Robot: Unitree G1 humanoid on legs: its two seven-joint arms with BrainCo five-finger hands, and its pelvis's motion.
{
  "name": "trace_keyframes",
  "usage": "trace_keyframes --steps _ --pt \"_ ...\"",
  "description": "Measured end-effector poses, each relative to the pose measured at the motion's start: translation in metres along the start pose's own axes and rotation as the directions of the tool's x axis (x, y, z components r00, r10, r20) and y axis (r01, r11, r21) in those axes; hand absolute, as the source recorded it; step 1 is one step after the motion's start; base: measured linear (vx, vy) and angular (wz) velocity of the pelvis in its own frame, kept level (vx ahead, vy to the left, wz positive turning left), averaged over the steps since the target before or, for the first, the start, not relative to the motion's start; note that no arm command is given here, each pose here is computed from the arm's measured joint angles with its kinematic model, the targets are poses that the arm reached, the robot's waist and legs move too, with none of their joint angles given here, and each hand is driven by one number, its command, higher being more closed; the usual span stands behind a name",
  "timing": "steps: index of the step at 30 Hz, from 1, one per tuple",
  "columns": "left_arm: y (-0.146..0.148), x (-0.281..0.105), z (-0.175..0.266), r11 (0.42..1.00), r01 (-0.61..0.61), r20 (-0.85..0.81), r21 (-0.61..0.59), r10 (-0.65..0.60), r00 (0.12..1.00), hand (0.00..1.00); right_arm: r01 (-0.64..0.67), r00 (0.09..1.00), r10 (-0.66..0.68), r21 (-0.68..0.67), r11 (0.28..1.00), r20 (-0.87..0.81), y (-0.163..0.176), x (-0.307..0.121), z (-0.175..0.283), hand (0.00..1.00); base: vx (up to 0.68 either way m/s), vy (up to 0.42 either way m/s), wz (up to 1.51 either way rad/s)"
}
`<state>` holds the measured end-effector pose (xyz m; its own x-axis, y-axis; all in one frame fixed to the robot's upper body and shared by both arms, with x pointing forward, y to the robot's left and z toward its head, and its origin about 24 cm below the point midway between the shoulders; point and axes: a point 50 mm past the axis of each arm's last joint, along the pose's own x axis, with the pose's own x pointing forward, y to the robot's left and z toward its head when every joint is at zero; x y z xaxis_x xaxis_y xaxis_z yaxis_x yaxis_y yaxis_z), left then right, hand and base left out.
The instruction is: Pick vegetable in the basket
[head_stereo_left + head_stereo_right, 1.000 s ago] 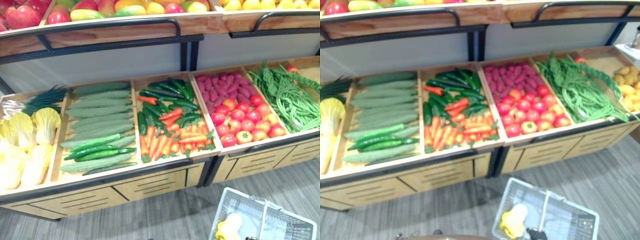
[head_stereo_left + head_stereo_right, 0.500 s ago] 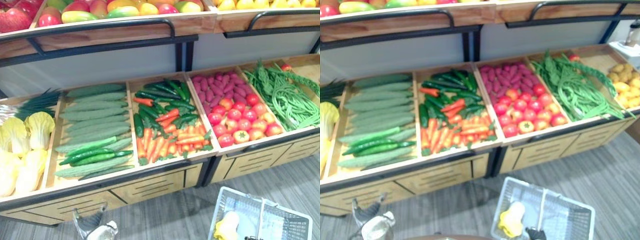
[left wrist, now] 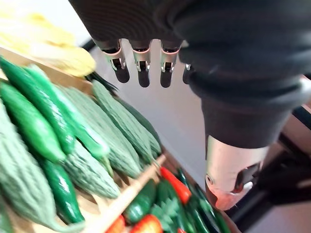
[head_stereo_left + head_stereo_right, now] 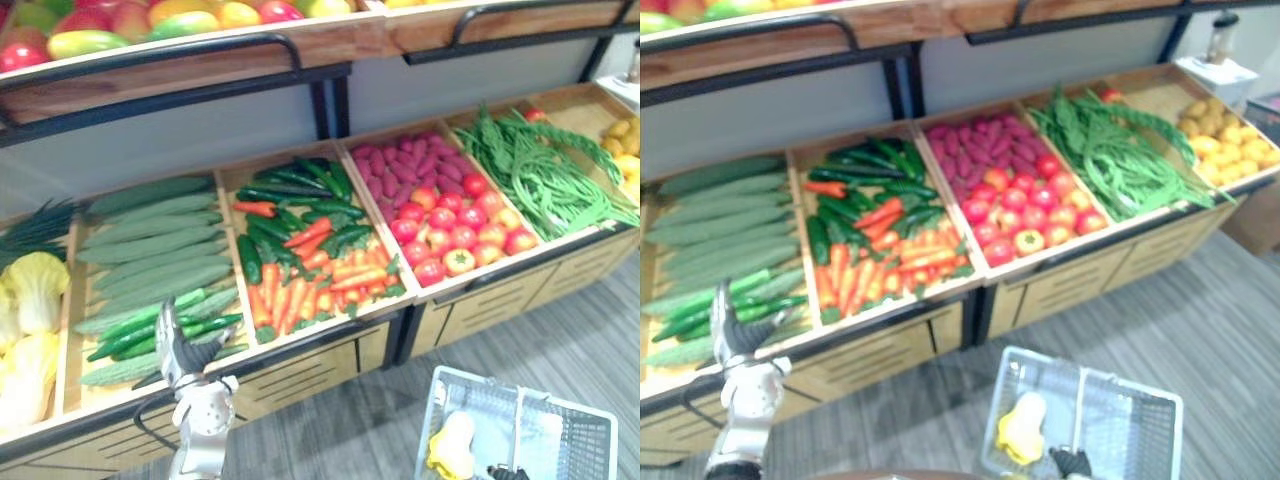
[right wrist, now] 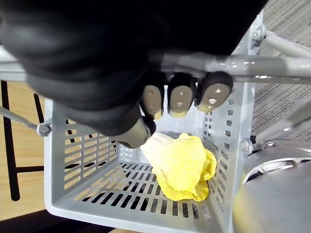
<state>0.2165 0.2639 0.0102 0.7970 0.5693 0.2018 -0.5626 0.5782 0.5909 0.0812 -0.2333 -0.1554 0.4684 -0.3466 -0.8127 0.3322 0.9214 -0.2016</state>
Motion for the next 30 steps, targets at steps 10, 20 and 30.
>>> trace_keyframes --steps 10,20,30 --pt "-0.015 0.05 0.05 0.971 0.131 0.291 0.2 -0.187 0.938 0.0 -0.014 0.995 0.016 -0.021 1.0 0.097 -0.002 0.006 0.027 1.0 0.01 -0.022 -0.39" --pt "-0.027 0.08 0.085 0.88 0.254 0.394 0.402 -0.416 0.82 0.0 -0.004 0.988 0.007 -0.015 1.0 0.153 -0.005 0.007 0.041 1.0 0.01 -0.009 -0.24" --pt "-0.04 0.083 0.087 0.803 0.354 0.347 0.48 -0.544 0.764 0.0 0.007 0.987 -0.006 -0.01 1.0 0.16 -0.009 0.007 0.042 1.0 0.0 0.005 -0.01"
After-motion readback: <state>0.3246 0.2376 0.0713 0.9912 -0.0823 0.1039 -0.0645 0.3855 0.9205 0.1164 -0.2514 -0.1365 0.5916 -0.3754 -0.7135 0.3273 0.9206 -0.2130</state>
